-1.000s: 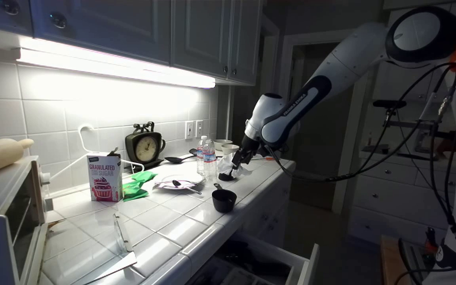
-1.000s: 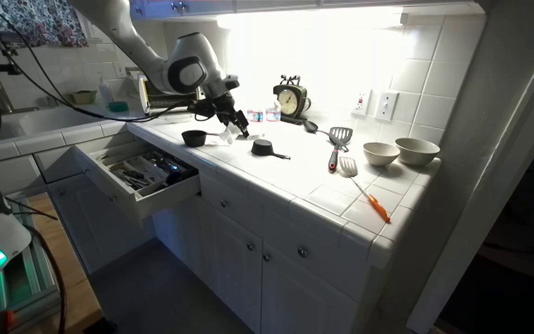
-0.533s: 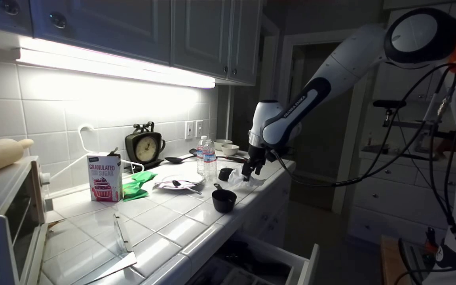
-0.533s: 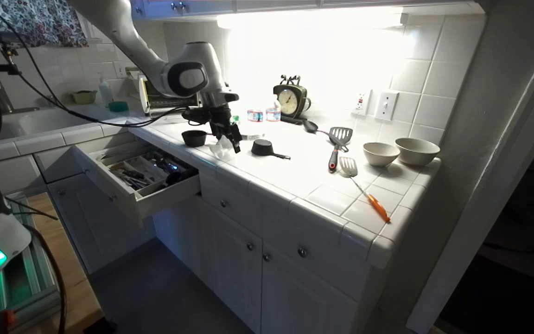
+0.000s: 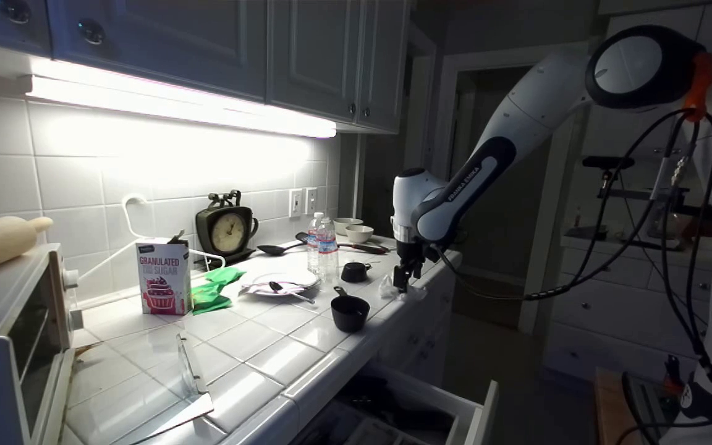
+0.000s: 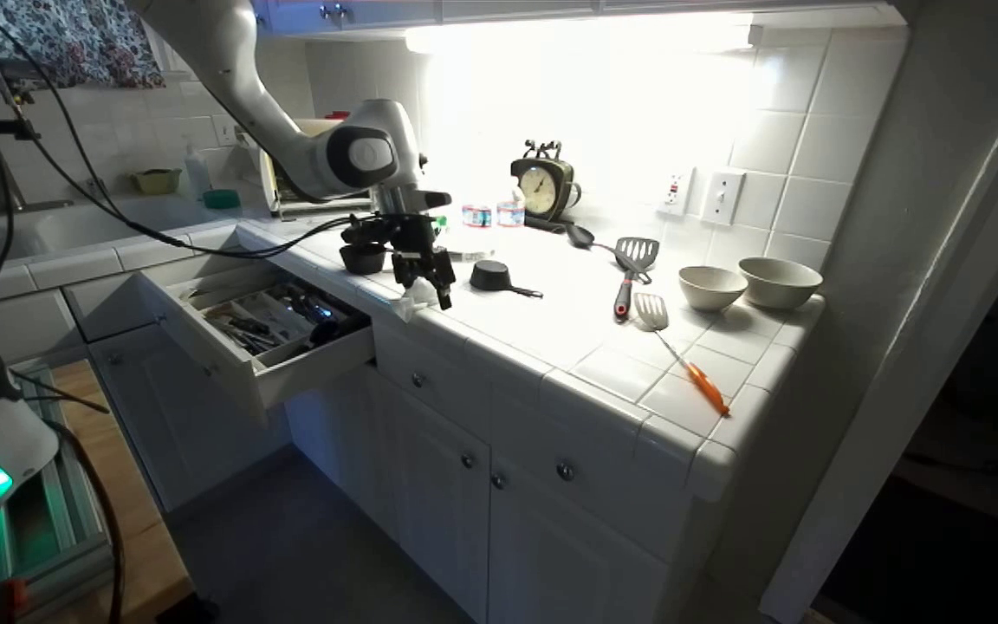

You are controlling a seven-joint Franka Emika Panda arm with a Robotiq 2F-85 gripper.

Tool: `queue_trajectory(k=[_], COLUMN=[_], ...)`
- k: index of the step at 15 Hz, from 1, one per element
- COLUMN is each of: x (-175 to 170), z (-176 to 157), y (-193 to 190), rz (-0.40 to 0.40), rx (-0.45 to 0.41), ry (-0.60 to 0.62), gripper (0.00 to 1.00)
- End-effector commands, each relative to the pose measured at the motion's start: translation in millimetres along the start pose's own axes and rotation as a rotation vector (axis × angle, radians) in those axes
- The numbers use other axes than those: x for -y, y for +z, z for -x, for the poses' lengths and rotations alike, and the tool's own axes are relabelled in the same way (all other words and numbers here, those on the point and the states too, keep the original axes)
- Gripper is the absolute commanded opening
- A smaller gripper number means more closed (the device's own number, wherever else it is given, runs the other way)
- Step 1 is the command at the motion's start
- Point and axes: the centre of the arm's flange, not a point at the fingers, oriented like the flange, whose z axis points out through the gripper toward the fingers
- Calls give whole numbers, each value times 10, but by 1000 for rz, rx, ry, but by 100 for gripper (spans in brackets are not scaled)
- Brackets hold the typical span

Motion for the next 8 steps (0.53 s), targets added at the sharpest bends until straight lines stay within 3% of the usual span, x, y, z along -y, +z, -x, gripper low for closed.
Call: queue_trajectory(k=[1, 5, 8], x=[-92, -249, -263], z=[-153, -262, -318], y=[81, 45, 14], rz=[106, 146, 220], rx=[-15, -85, -179], ry=[26, 128, 141], gripper=[100, 100, 100])
